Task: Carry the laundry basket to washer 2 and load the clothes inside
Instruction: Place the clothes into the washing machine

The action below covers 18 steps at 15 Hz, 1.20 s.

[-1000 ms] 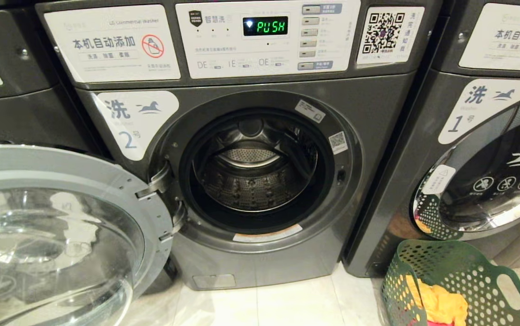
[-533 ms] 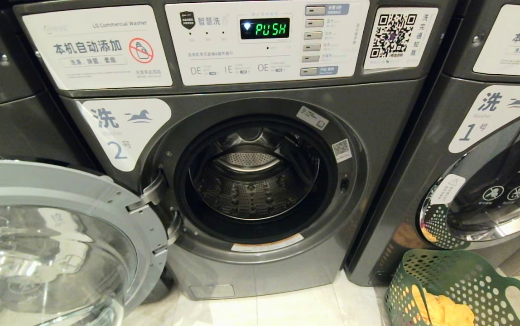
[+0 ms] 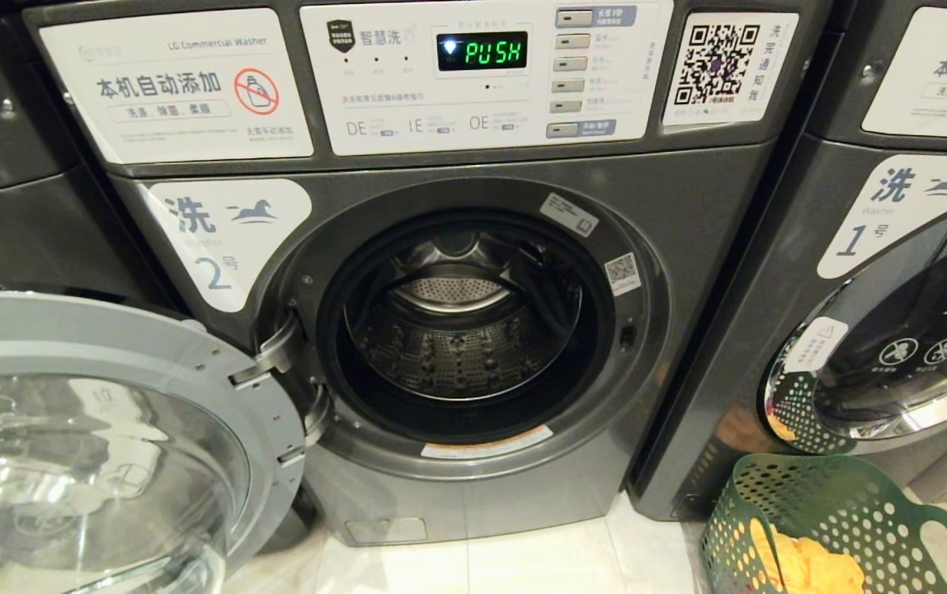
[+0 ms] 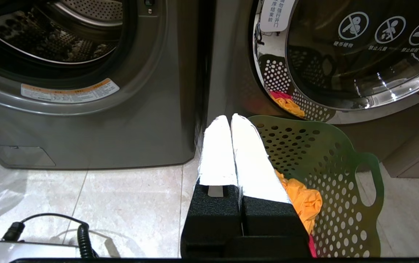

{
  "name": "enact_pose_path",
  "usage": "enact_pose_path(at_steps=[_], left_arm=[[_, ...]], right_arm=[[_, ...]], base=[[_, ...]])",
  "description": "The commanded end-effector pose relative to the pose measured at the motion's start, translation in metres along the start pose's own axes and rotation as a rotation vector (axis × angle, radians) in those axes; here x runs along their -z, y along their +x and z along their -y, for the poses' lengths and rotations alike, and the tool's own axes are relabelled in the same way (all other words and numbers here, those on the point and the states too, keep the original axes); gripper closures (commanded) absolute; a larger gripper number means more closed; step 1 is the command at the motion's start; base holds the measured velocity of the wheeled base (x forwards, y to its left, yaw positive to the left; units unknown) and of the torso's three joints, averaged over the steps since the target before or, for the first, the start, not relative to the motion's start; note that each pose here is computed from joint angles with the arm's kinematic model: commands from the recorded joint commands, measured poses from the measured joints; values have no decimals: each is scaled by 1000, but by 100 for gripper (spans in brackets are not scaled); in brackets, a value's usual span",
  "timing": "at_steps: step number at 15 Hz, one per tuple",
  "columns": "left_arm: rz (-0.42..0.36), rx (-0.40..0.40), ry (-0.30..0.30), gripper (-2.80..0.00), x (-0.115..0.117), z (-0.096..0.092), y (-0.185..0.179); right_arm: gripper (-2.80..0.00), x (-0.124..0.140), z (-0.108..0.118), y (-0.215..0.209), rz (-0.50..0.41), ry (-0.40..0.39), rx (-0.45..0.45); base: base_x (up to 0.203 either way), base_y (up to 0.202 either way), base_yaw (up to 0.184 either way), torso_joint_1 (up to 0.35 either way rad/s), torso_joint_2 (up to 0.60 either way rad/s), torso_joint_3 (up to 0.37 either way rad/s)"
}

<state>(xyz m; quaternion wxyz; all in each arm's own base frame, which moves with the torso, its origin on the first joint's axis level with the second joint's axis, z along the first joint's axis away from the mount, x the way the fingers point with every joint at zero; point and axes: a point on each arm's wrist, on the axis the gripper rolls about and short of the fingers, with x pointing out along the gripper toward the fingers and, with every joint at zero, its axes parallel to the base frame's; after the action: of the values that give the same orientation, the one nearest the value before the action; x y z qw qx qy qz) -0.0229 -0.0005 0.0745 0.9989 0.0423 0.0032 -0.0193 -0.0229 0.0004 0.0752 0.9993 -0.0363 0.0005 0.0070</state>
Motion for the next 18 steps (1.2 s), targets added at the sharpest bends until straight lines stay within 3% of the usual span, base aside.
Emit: enact_pose_path(at_steps=[1,18], left_arm=[[-1,0,1,0,0,0,0],[0,0,0,0,0,0,0]], right_arm=[[0,0,0,0,-2,4,0],[0,0,0,0,0,13,0]], base=[[0,0,0,1,2,-89],[0,0,0,3,3,-187]])
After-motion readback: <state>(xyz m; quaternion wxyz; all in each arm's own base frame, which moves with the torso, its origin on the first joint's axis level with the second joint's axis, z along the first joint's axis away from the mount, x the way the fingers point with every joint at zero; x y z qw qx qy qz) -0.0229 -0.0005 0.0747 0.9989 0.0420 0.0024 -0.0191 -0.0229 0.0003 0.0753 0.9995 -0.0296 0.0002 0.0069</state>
